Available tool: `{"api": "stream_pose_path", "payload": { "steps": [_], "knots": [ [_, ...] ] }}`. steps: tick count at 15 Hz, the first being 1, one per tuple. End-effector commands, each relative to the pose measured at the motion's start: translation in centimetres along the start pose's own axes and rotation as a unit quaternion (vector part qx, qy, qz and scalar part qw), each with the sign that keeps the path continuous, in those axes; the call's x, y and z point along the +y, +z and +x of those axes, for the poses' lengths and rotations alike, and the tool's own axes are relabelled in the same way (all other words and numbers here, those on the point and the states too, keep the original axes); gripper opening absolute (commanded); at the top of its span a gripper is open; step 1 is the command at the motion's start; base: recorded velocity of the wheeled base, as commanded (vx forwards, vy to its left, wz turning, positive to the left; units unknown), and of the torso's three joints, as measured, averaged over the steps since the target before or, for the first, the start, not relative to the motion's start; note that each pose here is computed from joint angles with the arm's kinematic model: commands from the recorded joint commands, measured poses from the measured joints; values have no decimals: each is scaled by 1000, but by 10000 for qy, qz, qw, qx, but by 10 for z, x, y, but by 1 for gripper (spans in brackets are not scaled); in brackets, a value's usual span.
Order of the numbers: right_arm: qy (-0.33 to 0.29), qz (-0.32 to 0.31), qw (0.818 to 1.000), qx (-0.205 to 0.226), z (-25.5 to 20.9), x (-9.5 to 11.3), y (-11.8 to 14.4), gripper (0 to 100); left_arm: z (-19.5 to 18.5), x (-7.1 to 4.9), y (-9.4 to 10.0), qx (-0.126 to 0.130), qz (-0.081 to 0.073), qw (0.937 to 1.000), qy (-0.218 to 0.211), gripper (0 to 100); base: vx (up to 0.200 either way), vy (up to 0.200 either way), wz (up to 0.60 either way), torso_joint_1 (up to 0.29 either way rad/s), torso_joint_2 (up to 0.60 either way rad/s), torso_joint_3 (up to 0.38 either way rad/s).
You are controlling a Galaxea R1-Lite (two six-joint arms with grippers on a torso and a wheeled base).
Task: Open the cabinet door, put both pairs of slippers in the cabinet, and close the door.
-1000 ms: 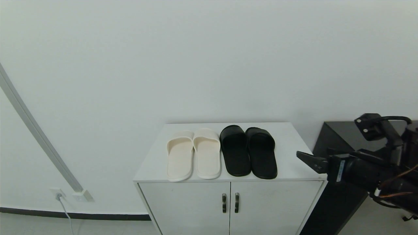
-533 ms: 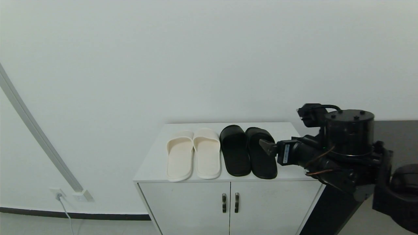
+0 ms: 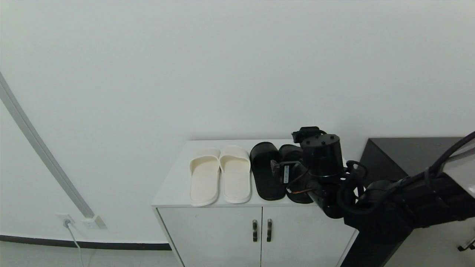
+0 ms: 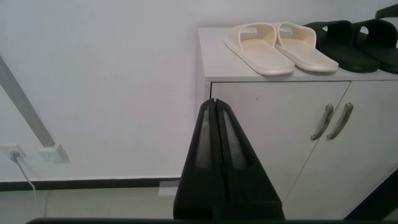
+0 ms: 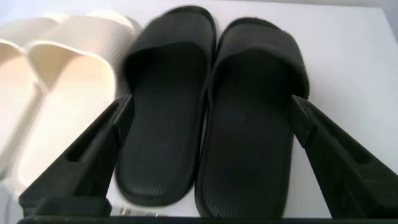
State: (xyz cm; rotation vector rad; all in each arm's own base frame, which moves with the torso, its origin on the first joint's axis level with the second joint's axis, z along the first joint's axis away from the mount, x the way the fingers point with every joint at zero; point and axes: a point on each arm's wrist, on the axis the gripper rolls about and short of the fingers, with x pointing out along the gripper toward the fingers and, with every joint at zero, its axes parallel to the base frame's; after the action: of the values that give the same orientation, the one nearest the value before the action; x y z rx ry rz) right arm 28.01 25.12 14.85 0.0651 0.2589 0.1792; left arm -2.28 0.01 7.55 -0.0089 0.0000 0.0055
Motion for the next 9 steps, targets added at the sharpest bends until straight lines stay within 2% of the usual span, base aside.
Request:
{"api": "stream_pose_path", "payload": {
  "steps": [1,5,9],
  "knots": [
    [-92,-98,9998,146,18,6,-17,100,0,0,0,8,-1,10000,3,0,0,0,0,0,0,0],
    [-139,-43,9999,62,39,12,-25,100,0,0,0,8,-1,10000,3,0,0,0,0,0,0,0],
    [-268,59,9995,-125,63,9,-29,100,0,0,0,8,-1,10000,3,0,0,0,0,0,0,0]
  ]
}}
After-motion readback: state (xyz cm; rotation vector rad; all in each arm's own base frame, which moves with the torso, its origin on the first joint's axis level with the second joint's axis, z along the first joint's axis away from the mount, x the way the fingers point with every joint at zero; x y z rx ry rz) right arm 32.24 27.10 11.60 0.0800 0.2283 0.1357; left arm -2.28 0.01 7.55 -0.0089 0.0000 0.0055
